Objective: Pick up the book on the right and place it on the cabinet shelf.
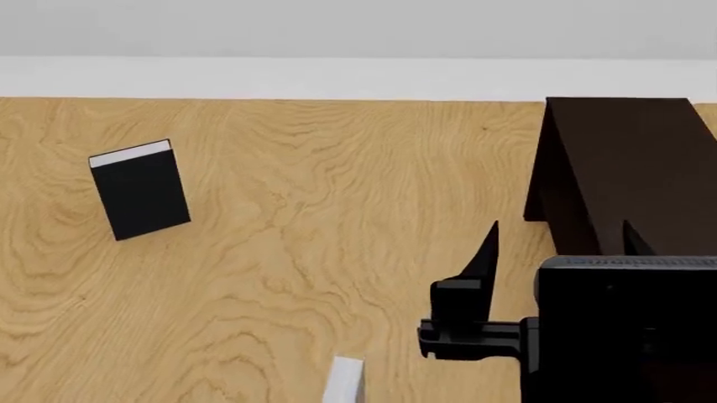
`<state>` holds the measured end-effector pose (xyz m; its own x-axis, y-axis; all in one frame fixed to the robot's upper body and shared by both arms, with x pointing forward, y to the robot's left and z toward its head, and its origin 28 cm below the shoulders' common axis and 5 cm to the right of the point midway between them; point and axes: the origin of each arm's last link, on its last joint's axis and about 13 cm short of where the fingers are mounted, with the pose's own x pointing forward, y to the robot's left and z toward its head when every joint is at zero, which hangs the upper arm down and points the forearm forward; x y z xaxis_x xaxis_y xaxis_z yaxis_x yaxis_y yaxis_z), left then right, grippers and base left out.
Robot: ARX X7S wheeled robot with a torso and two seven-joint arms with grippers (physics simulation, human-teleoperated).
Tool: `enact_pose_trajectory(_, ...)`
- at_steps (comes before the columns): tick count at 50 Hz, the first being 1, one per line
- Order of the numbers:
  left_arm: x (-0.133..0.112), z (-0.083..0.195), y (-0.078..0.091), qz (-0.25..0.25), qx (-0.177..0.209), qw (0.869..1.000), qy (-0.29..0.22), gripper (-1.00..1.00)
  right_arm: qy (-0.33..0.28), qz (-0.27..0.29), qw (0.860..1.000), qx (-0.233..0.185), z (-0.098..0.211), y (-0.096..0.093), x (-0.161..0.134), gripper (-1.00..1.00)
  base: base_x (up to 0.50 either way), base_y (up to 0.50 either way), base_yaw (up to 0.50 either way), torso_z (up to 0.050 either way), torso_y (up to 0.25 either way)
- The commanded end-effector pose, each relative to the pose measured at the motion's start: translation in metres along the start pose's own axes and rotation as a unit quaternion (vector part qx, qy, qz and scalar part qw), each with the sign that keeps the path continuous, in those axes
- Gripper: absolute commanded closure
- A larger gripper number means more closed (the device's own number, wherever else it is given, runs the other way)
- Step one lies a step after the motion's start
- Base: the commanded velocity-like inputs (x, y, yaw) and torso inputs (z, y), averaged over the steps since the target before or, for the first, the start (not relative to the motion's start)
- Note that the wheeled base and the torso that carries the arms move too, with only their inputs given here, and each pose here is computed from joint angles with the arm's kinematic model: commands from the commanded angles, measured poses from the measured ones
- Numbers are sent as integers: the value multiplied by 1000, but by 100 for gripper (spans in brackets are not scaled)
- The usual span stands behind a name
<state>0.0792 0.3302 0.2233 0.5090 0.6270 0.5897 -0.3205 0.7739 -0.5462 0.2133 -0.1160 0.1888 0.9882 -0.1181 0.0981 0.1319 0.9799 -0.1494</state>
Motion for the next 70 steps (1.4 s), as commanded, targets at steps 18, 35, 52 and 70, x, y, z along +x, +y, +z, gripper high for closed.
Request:
enact_pose_trajectory(18,0,-1,0,-5,3,1000,1,-100,-35,17,999,-34,8,5,-6,-100,251,-24,0,0,1)
enact_pose_trajectory(35,0,0,-1,-5,4,1000,3,-100,-30,23,999,-28,8,7,-6,-100,285,32,0,0,1)
enact_pose_trajectory(52,0,-1,0,-5,6,1000,3,-100,-20,35,999,-9,9,7,-7,-100,114,10,0,0,1)
enact_pose_trajectory(70,0,0,-2,-9,6,1000,4,-100,1,79,997,-3,35,9,-23,-100,0,0,0,0,0)
